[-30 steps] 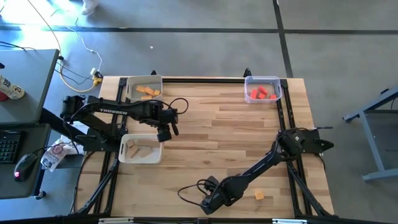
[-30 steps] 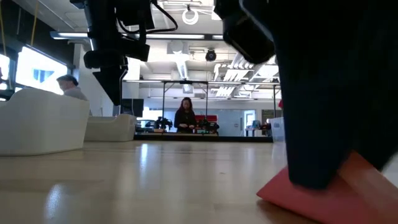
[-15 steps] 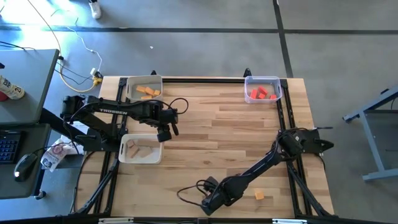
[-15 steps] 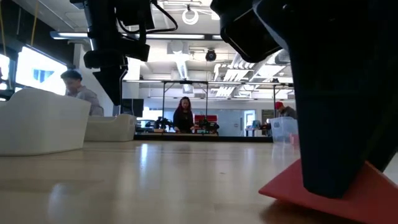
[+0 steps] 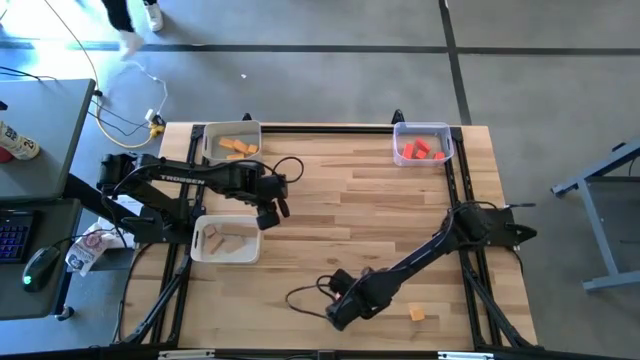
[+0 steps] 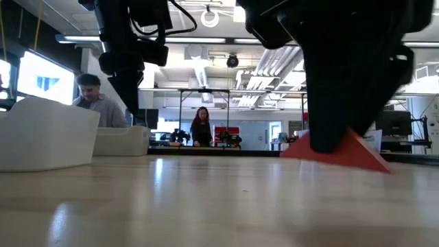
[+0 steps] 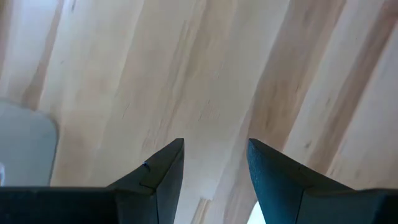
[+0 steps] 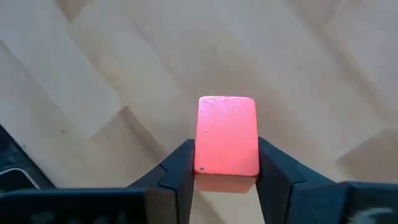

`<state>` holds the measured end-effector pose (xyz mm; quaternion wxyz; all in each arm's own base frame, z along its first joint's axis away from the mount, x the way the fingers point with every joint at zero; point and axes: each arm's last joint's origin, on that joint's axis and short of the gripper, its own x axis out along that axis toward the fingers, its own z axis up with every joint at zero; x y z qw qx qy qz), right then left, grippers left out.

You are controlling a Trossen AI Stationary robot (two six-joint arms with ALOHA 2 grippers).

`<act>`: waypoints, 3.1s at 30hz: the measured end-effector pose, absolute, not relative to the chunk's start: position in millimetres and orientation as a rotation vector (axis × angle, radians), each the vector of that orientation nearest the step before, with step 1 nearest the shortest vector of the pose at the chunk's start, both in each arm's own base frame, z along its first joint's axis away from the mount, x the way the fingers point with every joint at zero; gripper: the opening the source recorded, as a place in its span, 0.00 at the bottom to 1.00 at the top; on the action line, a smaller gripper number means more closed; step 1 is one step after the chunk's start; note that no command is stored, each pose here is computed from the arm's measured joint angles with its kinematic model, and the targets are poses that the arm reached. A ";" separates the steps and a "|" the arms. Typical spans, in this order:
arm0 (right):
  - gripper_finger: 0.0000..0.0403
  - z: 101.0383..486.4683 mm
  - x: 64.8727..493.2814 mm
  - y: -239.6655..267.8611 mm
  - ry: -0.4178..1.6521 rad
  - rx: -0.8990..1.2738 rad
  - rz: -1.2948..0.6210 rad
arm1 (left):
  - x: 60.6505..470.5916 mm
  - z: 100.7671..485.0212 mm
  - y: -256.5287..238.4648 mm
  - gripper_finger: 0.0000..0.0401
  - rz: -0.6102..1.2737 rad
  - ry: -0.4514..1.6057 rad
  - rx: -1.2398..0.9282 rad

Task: Sort & place blocks by color
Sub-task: Put the orange block into the transparent bin

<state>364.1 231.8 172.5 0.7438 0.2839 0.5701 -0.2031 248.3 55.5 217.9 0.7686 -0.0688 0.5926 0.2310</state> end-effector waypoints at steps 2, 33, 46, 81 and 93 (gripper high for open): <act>0.27 179.6 364.6 224.1 1.238 0.586 -0.447 | 249.4 218.0 55.3 0.40 0.488 1.276 -0.158; 0.27 256.3 337.7 31.0 1.445 0.026 -0.944 | 263.7 220.6 14.4 0.40 0.342 1.185 -0.065; 0.27 252.9 318.3 -61.0 1.574 -0.016 -1.054 | 263.9 220.5 3.7 0.40 0.307 1.187 -0.040; 0.30 200.5 188.7 -200.8 0.853 0.532 -1.248 | 266.7 221.6 3.8 0.40 0.291 1.161 -0.023; 0.45 200.4 187.1 -202.7 0.841 0.563 -1.239 | 266.9 221.6 3.8 0.40 0.290 1.158 -0.023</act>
